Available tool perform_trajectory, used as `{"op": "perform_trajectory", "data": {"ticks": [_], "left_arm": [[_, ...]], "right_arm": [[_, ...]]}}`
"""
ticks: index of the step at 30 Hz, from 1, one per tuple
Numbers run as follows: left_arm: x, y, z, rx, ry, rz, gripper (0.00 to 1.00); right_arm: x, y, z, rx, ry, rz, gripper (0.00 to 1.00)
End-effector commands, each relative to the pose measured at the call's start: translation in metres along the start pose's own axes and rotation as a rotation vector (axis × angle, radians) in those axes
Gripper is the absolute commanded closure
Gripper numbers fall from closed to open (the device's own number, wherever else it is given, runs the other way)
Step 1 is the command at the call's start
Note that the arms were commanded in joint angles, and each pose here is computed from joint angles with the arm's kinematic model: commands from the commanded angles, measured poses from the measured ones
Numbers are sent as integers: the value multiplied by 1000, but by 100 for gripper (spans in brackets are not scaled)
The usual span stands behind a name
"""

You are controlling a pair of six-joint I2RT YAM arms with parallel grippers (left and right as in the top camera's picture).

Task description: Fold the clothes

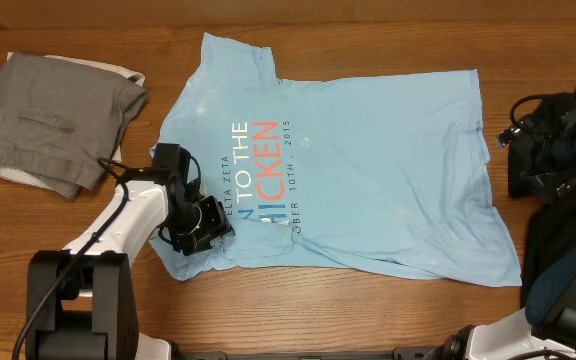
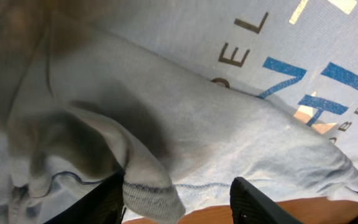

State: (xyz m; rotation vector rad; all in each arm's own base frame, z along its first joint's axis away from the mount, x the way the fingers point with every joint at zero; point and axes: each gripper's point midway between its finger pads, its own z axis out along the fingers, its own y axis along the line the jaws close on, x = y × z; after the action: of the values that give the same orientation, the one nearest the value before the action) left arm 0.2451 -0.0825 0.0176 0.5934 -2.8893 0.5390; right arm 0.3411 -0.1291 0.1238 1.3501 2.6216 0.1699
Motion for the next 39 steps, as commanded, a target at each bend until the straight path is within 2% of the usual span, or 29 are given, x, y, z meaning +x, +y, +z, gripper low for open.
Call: {"op": "perform_trajectory", "data": {"ticks": [1,12,27,33,34,36,39], "left_arm": [[6,1,2,-2,23,-9,43],[7,13,7,-44,16,-14,34],[14,20,7,-79,36,-27,48],[14,21,7,-80,37,-24,61],[14,21,7,-80,37,-24,68],[14,21,7,-80,36,-23,72],[14,22,7,-83,40,-3,91]], "right_arm": [[-4,6,-7,-18,-23,-11,0],[-4,6,-7,-18,-23,-11,0],[-4,6,-7,-19,-23,-11,0],[-4,6,-7,-18,-23,-11,0],[-4,6,-7,-19,-23,-11,0],[-4,6,-7,-18,-23,-11,0],[-4,6,-7,-18,-23,-11,0]]}}
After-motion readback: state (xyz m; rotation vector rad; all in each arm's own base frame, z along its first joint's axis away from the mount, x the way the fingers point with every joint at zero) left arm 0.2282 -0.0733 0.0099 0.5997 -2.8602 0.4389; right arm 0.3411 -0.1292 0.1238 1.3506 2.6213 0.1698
